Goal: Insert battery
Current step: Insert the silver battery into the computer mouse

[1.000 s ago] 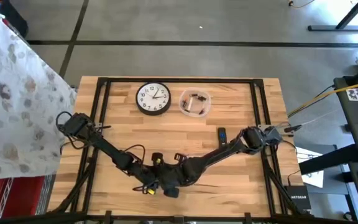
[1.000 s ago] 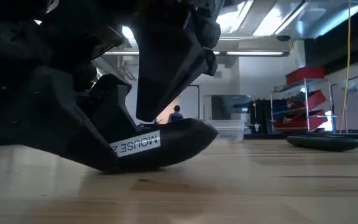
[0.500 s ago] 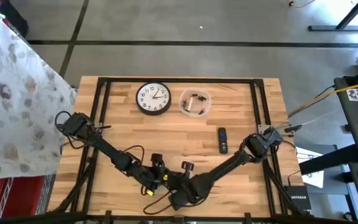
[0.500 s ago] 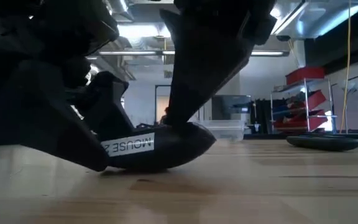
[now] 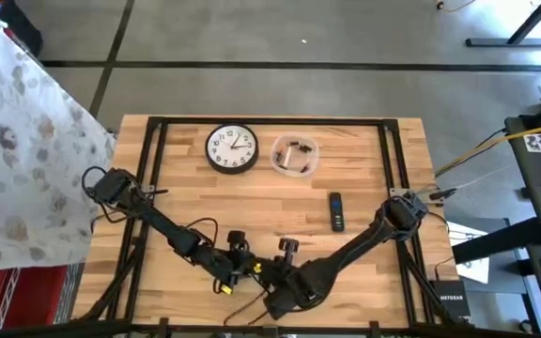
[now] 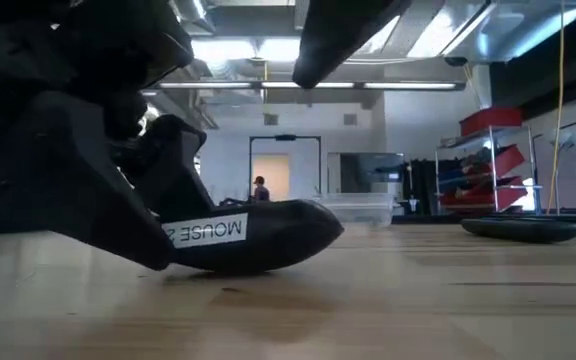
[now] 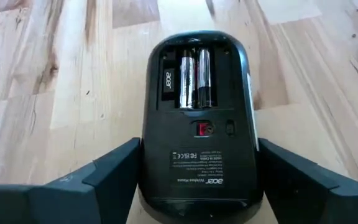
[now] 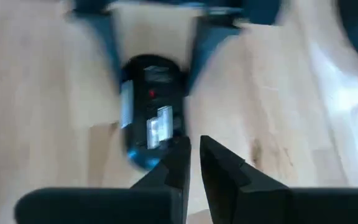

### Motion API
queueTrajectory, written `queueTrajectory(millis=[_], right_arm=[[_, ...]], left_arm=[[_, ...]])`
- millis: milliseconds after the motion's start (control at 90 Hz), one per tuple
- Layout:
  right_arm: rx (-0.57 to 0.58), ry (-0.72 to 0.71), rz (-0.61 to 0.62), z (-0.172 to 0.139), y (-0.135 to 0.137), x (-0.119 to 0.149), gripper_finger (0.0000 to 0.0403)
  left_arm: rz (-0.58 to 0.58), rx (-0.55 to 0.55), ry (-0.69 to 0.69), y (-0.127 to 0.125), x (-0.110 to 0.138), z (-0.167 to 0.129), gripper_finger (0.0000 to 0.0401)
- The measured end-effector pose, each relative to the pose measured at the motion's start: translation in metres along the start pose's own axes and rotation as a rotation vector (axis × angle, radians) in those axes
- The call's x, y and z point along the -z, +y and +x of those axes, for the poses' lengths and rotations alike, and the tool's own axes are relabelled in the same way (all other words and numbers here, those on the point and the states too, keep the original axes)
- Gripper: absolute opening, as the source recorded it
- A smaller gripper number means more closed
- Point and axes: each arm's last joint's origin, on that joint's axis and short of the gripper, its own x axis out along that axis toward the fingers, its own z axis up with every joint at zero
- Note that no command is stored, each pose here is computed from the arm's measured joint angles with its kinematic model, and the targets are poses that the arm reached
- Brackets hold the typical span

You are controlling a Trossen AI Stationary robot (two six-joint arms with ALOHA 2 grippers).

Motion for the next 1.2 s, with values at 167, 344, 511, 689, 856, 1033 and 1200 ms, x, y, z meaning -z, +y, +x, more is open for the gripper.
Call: queueTrajectory(millis=[167,344,511,689,856,1033,1200], right_arm=[[-0.103,0.035,-0.192,0.021,0.026,0.011,0.0092],[-0.044,0.031,-0.187,0.024,0.026,0.014,0.018],[0.05,-0.053,-0.277,0.028,0.027,0.01,0.022],[0.129,-0.026,-0.52,0.065,0.036,0.027,0.0223],[0.242,-0.019,-0.541,0.08,0.039,0.037,0.0222],[0.282,-0.025,-0.503,0.085,0.039,0.039,0.0182],[0.277,-0.018,-0.461,0.08,0.04,0.035,0.0109]], left_arm=[[-0.032,-0.001,0.016,0.004,0.0,0.001,0.0274],[-0.046,-0.006,0.029,0.005,0.001,0.001,0.0274],[-0.053,0.02,0.036,0.005,0.001,0.001,0.0274],[-0.08,0.048,0.044,0.005,0.001,0.001,0.0274],[-0.091,0.117,0.059,0.006,0.0,0.002,0.0274],[-0.095,0.202,0.077,0.005,-0.001,0.002,0.0274],[-0.096,0.175,0.072,0.006,-0.001,0.002,0.0274]])
